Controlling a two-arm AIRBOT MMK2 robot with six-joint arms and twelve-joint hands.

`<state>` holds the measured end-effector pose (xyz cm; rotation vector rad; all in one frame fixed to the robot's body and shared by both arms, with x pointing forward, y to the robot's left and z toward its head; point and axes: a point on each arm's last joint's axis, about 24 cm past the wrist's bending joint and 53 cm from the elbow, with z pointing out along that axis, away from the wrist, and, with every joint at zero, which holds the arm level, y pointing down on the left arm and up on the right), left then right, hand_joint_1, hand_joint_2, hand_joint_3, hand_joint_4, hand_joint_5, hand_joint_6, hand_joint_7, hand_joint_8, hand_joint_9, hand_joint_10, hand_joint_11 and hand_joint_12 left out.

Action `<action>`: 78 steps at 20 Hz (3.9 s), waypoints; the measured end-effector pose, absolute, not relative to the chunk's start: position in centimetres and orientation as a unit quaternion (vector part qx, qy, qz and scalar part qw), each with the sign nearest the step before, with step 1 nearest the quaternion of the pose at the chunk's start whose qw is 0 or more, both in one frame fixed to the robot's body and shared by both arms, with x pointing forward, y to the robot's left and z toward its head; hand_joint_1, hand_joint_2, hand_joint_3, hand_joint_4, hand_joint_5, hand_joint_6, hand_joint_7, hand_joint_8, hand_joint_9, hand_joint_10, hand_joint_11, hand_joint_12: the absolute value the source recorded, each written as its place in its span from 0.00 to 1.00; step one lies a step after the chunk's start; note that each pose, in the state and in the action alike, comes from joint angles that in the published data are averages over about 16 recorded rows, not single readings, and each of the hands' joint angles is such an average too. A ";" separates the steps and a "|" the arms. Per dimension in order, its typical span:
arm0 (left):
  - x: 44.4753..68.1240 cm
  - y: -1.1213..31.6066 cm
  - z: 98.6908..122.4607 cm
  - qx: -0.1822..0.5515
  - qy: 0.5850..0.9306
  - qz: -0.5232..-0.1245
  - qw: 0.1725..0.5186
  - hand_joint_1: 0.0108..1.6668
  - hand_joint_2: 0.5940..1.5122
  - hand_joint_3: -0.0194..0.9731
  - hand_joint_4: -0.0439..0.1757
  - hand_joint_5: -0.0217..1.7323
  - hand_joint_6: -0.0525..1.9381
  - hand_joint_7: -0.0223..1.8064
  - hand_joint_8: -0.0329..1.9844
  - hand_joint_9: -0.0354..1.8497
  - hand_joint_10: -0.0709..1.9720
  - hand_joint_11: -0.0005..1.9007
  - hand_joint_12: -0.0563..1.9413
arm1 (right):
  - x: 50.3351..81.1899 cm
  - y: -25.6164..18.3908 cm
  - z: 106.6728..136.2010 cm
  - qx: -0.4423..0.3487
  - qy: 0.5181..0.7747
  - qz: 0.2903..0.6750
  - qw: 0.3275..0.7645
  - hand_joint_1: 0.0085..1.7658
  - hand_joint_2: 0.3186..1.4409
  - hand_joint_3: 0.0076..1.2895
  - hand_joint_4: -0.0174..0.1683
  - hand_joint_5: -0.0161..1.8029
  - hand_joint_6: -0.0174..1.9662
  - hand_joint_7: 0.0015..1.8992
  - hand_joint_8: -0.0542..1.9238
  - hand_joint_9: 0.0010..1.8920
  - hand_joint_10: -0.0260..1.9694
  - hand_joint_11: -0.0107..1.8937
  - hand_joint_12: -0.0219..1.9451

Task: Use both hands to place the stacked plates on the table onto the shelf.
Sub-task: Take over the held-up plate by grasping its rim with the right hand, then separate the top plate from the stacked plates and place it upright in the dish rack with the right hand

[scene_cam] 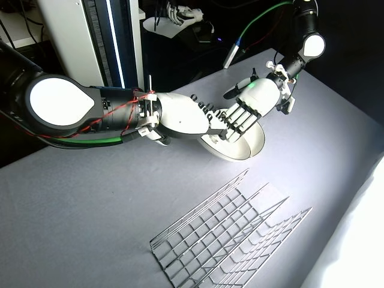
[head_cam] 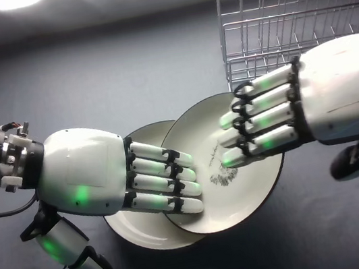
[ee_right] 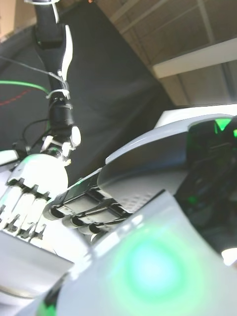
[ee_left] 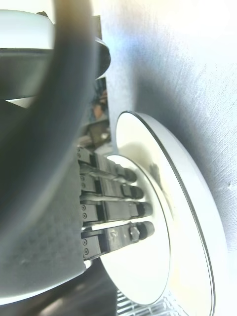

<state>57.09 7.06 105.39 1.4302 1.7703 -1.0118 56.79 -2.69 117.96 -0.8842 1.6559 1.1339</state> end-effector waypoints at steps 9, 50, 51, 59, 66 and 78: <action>57.2 7.2 105.4 0.543 0.674 -0.385 0.320 0.00 0.52 0.04 0.16 0.00 0.01 0.01 0.01 0.03 0.04 0.01 0.03 | 57.9 -1.0 116.0 -0.357 0.680 0.458 0.447 0.64 0.61 0.00 0.12 0.10 0.02 0.07 0.03 0.07 0.02 0.02 0.33; 61.4 13.7 114.5 0.451 0.708 -0.364 0.403 0.01 0.50 0.04 0.20 0.02 0.03 0.02 0.02 0.03 0.04 0.01 0.03 | 58.5 2.3 121.0 -0.340 0.643 0.492 0.479 0.74 0.54 0.01 0.08 0.55 0.36 0.58 0.26 0.56 0.44 0.51 0.50; 61.4 14.1 114.9 0.446 0.710 -0.363 0.405 0.01 0.50 0.04 0.20 0.02 0.03 0.02 0.02 0.03 0.04 0.01 0.03 | 58.4 2.4 121.6 -0.336 0.640 0.495 0.481 0.75 0.54 0.01 0.08 0.55 0.37 0.59 0.26 0.56 0.44 0.51 0.50; 62.0 18.2 117.2 0.405 0.726 -0.352 0.430 0.01 0.50 0.04 0.20 0.02 0.03 0.02 0.02 0.03 0.04 0.01 0.03 | 58.4 2.1 125.7 -0.282 0.632 0.525 0.496 0.77 0.55 0.01 0.08 0.58 0.43 0.62 0.32 0.57 0.45 0.49 0.51; 62.4 20.2 118.3 0.387 0.730 -0.345 0.445 0.01 0.50 0.04 0.20 0.03 0.03 0.02 0.02 0.03 0.04 0.01 0.03 | 59.4 1.3 128.4 -0.202 0.632 0.563 0.493 0.78 0.56 0.01 0.08 0.58 0.43 0.63 0.33 0.57 0.46 0.49 0.51; 63.3 21.8 118.3 0.388 0.730 -0.335 0.453 0.01 0.50 0.04 0.20 0.02 0.03 0.02 0.02 0.03 0.04 0.01 0.03 | 63.3 -0.7 132.5 -0.014 0.626 0.633 0.455 0.78 0.56 0.00 0.06 0.56 0.43 0.61 0.37 0.55 0.47 0.50 0.53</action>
